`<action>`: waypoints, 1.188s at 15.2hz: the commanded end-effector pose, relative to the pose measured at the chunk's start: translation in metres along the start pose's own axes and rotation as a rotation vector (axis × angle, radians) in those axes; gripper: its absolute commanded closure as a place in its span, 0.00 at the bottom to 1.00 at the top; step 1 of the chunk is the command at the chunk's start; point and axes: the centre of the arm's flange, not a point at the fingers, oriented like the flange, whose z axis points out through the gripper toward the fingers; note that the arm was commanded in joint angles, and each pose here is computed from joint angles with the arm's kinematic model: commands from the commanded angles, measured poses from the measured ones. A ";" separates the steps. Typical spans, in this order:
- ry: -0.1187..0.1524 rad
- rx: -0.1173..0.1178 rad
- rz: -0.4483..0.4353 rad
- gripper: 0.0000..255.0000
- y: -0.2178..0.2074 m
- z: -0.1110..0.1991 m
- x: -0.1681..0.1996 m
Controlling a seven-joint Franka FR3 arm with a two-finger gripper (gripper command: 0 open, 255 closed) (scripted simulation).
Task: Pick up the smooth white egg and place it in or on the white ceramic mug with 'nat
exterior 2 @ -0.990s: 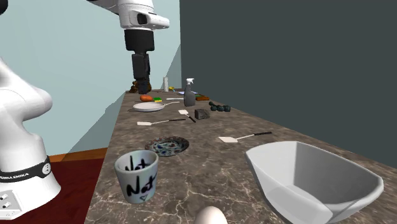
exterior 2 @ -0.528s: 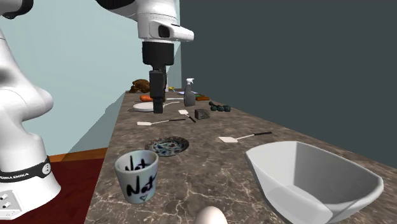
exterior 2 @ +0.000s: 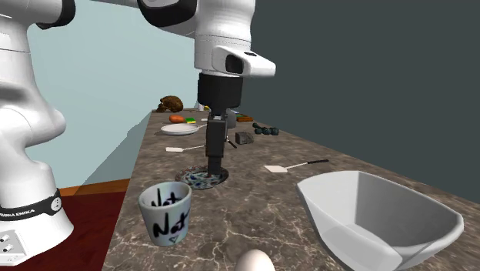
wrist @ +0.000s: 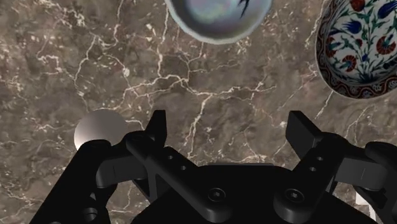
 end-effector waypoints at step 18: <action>-0.080 0.015 0.116 0.00 0.152 0.090 0.091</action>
